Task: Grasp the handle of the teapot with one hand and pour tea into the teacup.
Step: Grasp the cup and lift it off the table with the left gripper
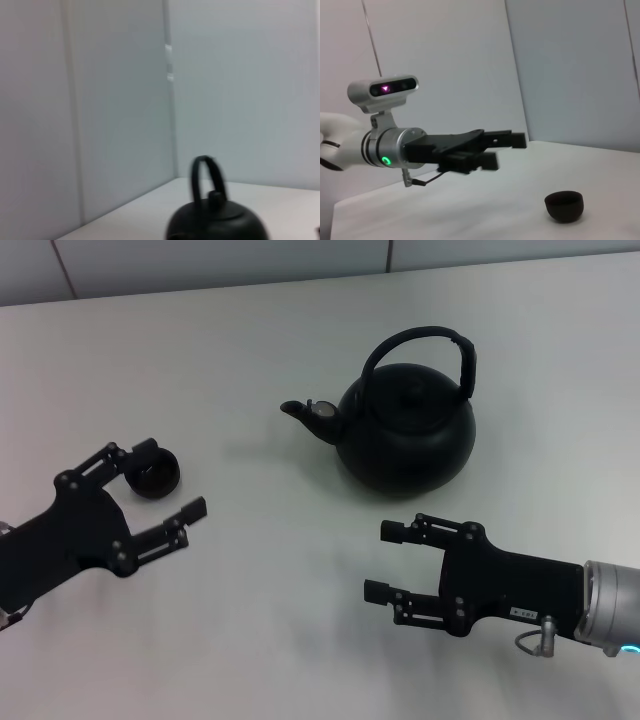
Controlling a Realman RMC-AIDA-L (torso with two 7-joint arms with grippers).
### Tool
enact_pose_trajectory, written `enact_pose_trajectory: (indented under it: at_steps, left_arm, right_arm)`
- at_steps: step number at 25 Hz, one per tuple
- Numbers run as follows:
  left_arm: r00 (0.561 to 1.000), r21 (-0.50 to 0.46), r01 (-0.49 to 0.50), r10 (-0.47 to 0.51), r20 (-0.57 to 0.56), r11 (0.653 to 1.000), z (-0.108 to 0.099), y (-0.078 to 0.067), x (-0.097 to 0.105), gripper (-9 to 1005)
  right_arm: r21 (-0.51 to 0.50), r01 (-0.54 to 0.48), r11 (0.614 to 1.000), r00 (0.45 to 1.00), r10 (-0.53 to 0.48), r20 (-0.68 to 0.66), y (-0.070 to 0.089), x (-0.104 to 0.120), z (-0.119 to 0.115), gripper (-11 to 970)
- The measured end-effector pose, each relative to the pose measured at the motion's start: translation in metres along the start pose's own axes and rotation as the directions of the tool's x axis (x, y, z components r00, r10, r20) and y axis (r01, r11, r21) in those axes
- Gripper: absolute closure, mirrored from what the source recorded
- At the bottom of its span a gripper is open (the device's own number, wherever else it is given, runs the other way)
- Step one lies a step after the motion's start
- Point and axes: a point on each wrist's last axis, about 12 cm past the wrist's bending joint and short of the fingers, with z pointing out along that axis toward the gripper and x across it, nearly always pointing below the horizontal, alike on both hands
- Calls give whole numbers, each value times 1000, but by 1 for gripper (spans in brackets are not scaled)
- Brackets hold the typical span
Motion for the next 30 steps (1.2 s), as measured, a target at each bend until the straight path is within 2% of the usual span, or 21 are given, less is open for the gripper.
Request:
enact_pose_trajectory:
  at_steps: [6,16,22,30]
  left_arm:
    - [996,-168,61,-70,-49,984,0,10,15,159]
    - [978,-290,59,-114,-177,955,-10,18,34,161]
    - [966,-307,40,-116,-233,951,-8,22,39,161]
    - [955,-250,0,-74,-288,968,4,23,40,162]
  right_arm:
    - [6,-2,1000,1000,2,6,0,0,1,223]
    - [10,4,1000,1000,-4,3,-3,-2,0,221]
    - [9,2,1000,1000,-2,3,-3,-2,0,221]
    - [2,-1,1000,1000,1,8,-3,-3,1,223]
